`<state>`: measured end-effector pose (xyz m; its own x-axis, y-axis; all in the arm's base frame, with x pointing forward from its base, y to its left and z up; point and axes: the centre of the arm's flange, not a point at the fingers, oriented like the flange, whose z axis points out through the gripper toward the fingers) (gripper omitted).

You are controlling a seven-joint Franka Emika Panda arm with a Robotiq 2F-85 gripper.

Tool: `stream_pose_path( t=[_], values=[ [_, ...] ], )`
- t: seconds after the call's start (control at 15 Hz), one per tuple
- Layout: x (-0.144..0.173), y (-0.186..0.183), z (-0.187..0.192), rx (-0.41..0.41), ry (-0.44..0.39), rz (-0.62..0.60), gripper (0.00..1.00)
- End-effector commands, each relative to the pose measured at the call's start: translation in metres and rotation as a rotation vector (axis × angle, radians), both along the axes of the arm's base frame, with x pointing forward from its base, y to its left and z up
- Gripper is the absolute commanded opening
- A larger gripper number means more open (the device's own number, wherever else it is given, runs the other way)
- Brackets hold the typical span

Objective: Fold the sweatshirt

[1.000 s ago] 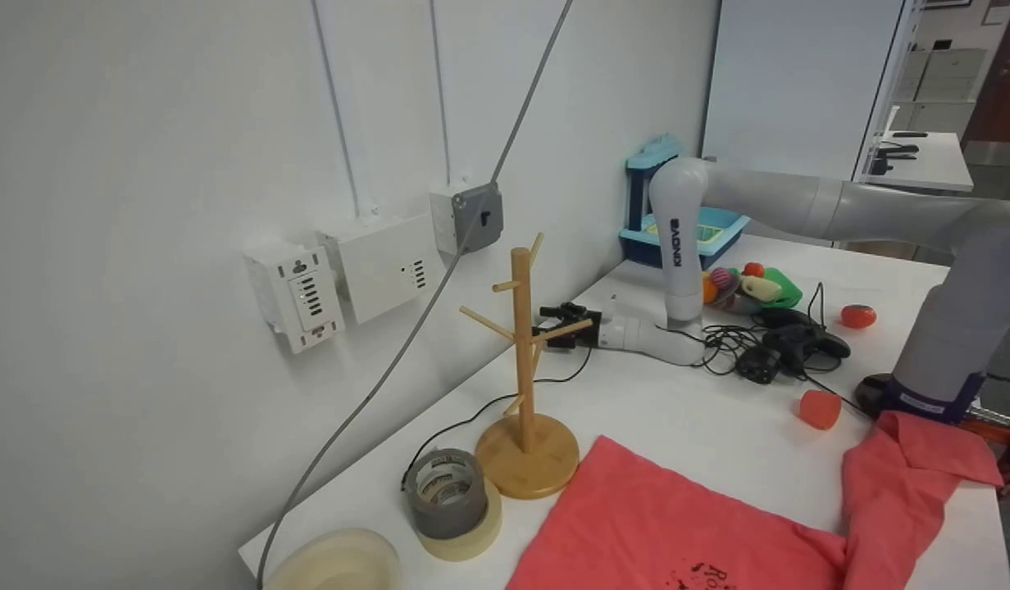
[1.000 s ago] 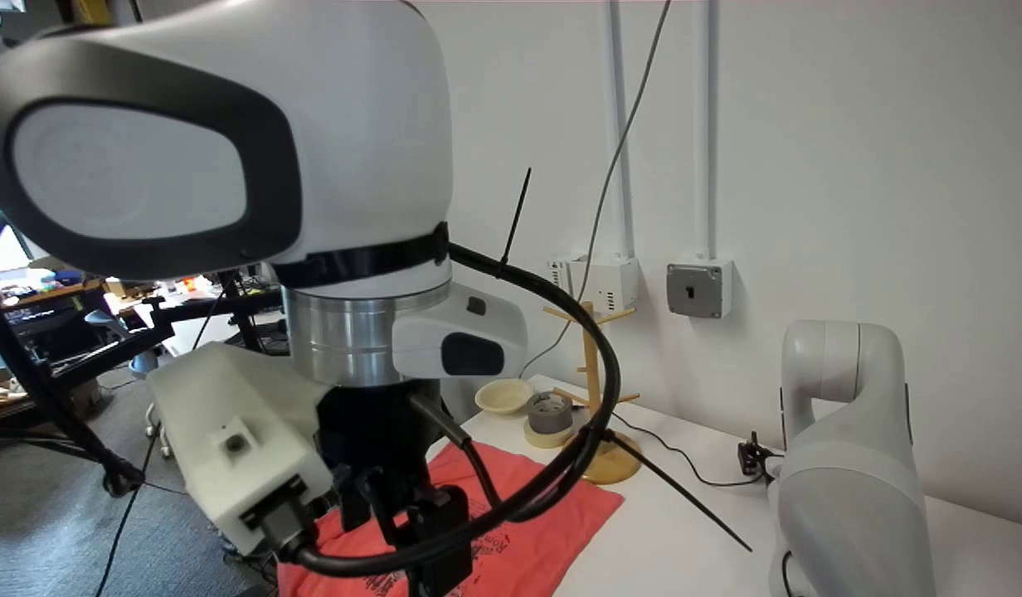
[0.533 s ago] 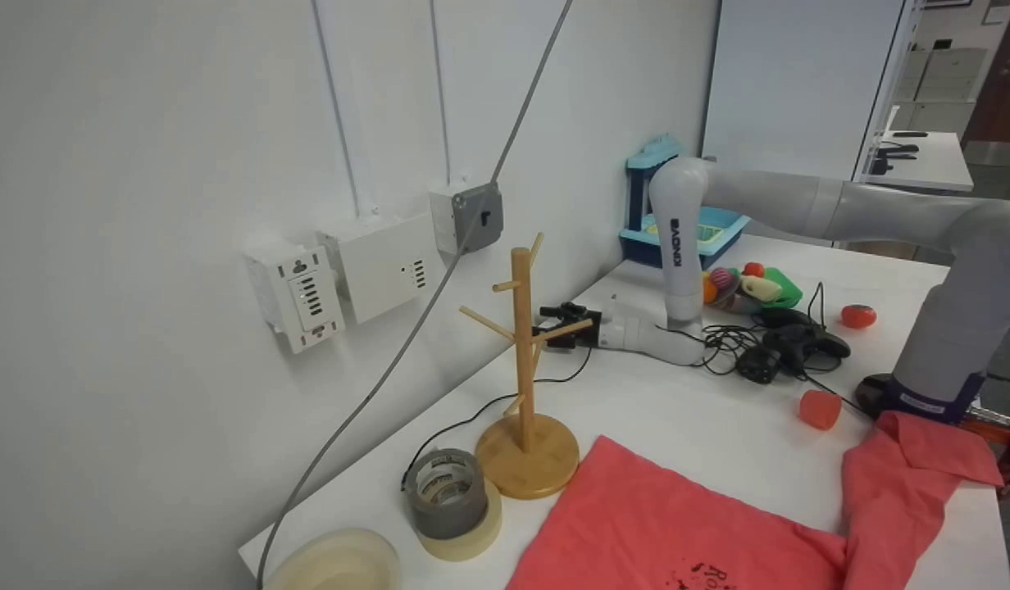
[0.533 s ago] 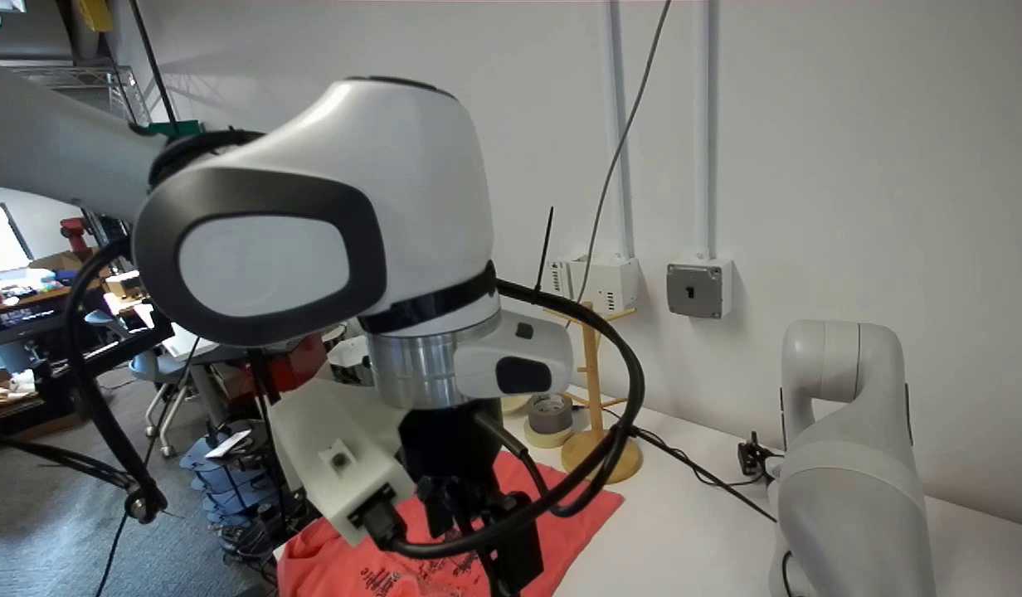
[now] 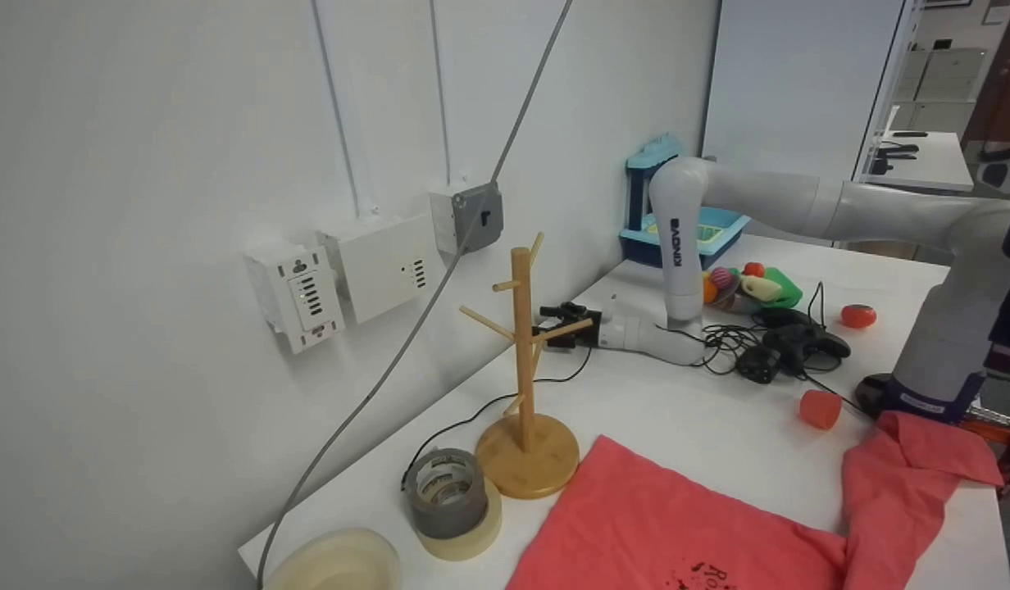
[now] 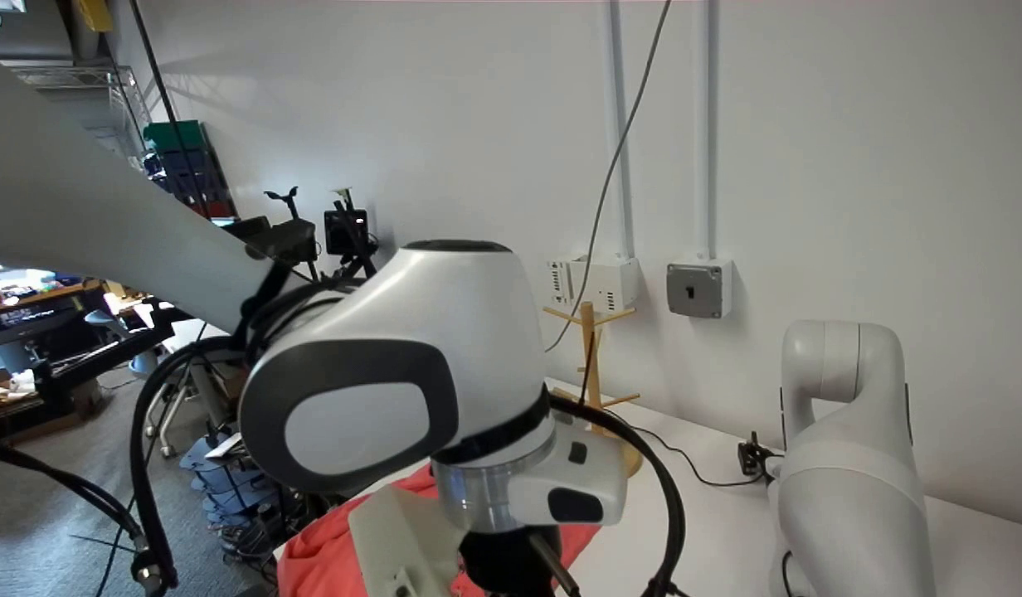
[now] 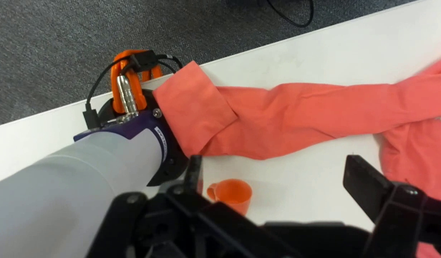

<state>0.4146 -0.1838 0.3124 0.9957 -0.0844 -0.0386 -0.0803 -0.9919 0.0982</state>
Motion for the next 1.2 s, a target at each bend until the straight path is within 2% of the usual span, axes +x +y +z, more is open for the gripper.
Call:
stream_pose_path(
  t=[0.0, 0.07, 0.53, 1.13],
  values=[
    [0.006, -0.018, -0.033, -0.031, 0.03, -0.064, 1.0],
    [-0.001, -0.008, -0.019, -0.004, 0.02, -0.034, 1.0],
    [0.002, -0.008, -0.028, -0.007, 0.031, -0.038, 1.0],
    [0.021, -0.035, -0.1, 0.01, 0.056, -0.093, 1.0]
  ],
)
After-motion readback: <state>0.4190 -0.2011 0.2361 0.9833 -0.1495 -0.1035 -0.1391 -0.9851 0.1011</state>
